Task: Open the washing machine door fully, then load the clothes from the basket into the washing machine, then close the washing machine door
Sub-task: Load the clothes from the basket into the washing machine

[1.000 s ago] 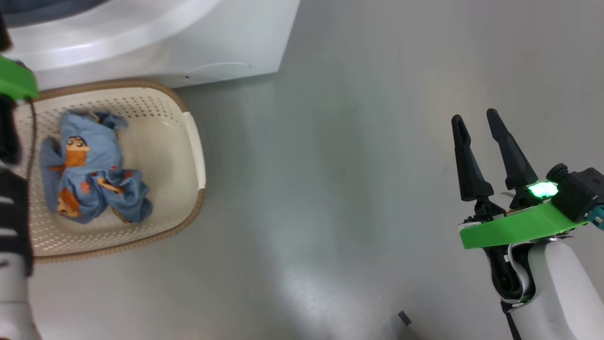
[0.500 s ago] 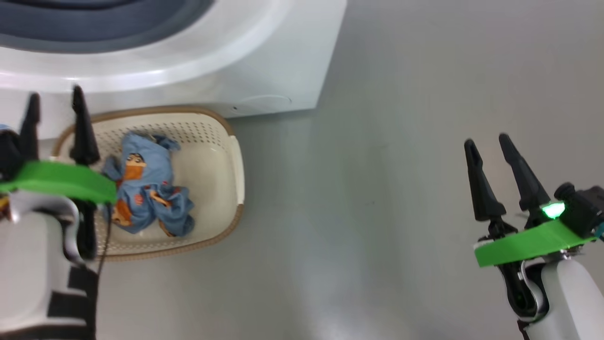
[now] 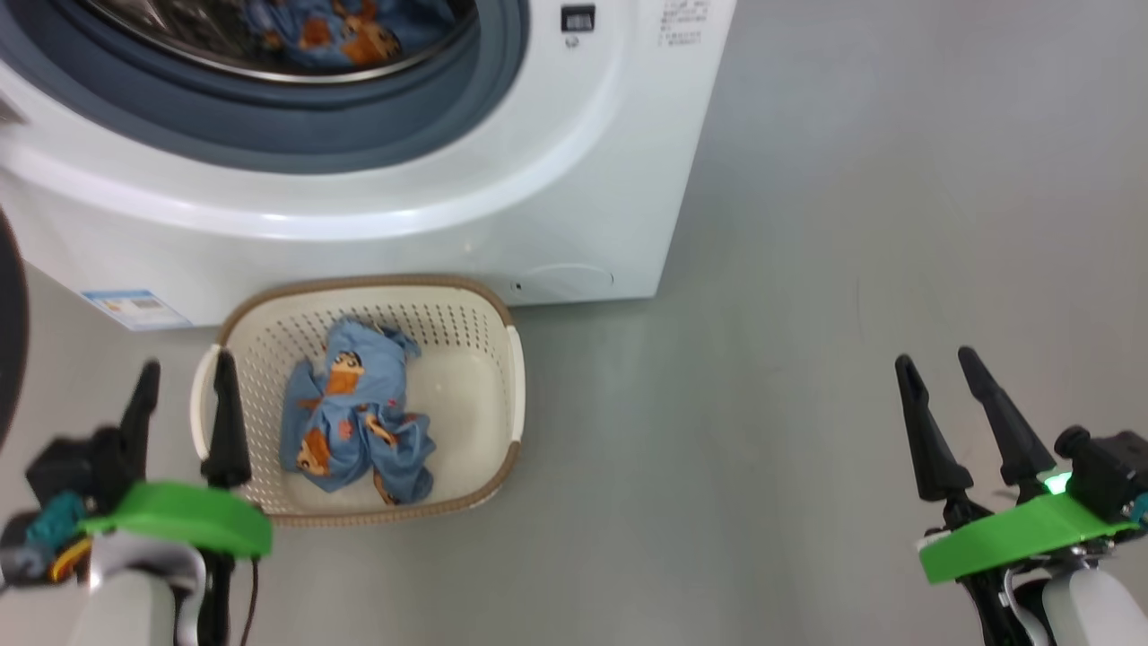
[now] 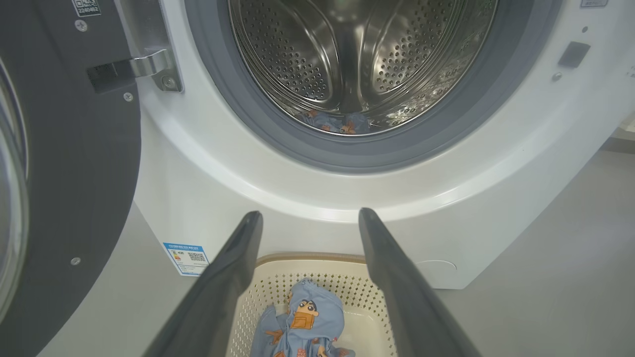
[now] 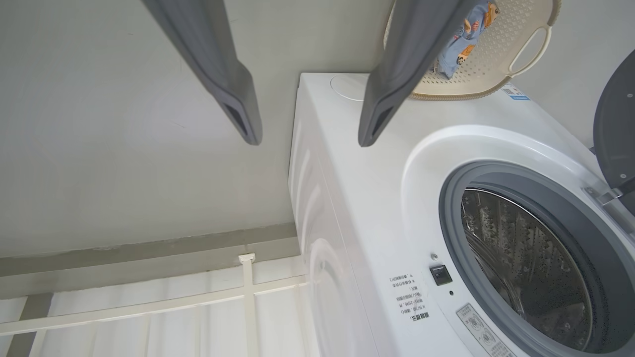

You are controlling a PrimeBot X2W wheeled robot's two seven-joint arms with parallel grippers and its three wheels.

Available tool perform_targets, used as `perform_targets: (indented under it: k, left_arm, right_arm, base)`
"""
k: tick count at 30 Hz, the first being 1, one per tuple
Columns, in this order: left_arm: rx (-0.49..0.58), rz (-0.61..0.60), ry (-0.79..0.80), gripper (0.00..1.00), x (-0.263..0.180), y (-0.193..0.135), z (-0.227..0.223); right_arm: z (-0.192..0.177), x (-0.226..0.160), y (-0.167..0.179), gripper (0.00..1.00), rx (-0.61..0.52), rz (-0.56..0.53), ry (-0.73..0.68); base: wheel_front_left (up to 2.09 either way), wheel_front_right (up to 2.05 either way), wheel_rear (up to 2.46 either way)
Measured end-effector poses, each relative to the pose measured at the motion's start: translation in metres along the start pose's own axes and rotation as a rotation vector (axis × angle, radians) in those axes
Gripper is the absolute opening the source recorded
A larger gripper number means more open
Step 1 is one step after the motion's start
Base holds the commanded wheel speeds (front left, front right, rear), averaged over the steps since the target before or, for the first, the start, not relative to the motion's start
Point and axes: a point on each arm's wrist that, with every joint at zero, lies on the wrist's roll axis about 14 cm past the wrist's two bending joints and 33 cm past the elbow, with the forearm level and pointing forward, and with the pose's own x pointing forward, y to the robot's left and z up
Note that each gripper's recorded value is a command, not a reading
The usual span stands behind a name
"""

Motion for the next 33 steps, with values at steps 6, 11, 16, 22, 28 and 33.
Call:
perform_targets:
  k: [6,11,16,22,28,33]
  left_arm:
    - [0.000,0.025,0.004,1.00,-0.037,0.006,0.000]
    - [-0.006,0.039,-0.012,1.00,-0.059,0.008,0.005]
    - [-0.009,0.059,-0.027,1.00,-0.081,0.014,0.010]
    - [-0.006,0.072,-0.025,1.00,-0.109,0.017,0.008]
    - [-0.009,0.093,-0.047,1.00,-0.123,0.021,0.014]
    - [-0.014,0.094,-0.053,1.00,-0.122,0.019,0.015]
  right_arm:
    - [0.006,-0.018,0.002,1.00,0.000,-0.001,-0.008]
    - [0.007,-0.036,-0.004,1.00,-0.001,-0.023,-0.004]
    - [0.008,-0.051,-0.004,1.00,-0.002,-0.025,0.000]
    - [0.007,-0.068,-0.006,1.00,-0.002,-0.036,0.005]
    - [0.010,-0.069,-0.004,1.00,-0.003,-0.031,-0.004]
    - [0.009,-0.068,-0.005,1.00,-0.003,-0.033,-0.003]
  base:
    - [0.00,0.00,0.00]
    - [0.00,0.00,0.00]
    - [0.00,0.00,0.00]
    - [0.00,0.00,0.00]
    - [0.00,0.00,0.00]
    - [0.00,0.00,0.00]
